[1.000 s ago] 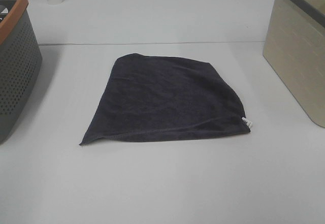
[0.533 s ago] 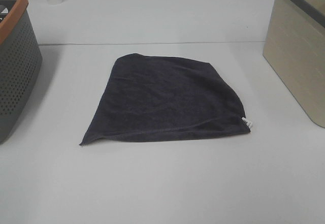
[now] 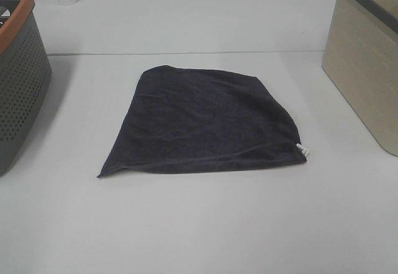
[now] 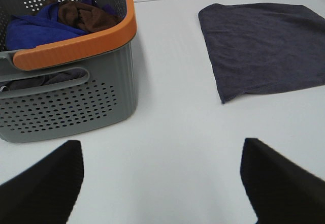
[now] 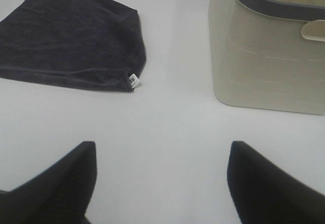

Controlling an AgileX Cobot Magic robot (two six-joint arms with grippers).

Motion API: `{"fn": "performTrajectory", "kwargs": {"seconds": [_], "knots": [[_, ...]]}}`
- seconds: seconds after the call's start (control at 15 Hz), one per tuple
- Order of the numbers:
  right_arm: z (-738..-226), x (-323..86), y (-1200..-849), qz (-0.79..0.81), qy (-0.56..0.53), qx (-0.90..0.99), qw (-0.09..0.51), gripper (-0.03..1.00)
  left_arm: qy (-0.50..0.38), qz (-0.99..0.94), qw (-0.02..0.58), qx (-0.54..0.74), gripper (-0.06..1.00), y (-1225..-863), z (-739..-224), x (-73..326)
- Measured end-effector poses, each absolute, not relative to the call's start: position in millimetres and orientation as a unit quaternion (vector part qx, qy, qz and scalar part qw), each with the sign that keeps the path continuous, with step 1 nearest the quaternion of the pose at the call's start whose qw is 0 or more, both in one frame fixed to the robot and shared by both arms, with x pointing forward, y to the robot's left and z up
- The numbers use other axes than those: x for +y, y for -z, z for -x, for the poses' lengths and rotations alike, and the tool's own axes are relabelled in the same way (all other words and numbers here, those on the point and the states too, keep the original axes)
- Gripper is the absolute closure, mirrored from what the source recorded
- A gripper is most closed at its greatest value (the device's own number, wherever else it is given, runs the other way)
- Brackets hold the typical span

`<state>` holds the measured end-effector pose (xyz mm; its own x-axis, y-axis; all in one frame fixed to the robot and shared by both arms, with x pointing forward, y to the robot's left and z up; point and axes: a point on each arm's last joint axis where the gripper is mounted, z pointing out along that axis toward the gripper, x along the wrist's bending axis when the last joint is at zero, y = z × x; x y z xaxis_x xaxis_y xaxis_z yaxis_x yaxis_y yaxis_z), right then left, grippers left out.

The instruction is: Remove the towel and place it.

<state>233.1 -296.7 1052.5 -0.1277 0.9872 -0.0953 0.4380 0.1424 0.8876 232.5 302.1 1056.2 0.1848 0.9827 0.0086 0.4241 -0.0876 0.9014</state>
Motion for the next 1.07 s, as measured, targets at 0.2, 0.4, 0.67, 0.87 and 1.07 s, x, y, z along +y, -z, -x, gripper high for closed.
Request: {"fn": "performTrajectory", "kwargs": {"seconds": [0.2,0.4,0.67,0.87,1.07], "knots": [[-233.1,-296.6,-1052.5,-0.543,-0.366,0.656,0.375,0.25,-0.343,-0.653,0.408,0.539,0.16,-1056.2,-232.5,302.1],[-233.1,-296.6,-1052.5,-0.543,-0.366,0.656,0.375,0.25,-0.343,-0.653,0.408,0.539,0.16,-1056.2,-232.5,302.1],[-233.1,-296.6,-1052.5,-0.543,-0.366,0.656,0.375,0.25,-0.343,-0.653,0.408,0.539,0.16,-1056.2,-232.5,302.1],[-233.1,-296.6,-1052.5,-0.543,-0.366,0.656,0.375,0.25,-0.349,-0.645,0.402,0.548,0.16,-1056.2,-232.4,301.9],[-233.1,-296.6,-1052.5,-0.543,-0.366,0.656,0.375,0.25,-0.359,-0.631,0.393,0.564,0.16,-1056.2,-232.3,301.6]]}}
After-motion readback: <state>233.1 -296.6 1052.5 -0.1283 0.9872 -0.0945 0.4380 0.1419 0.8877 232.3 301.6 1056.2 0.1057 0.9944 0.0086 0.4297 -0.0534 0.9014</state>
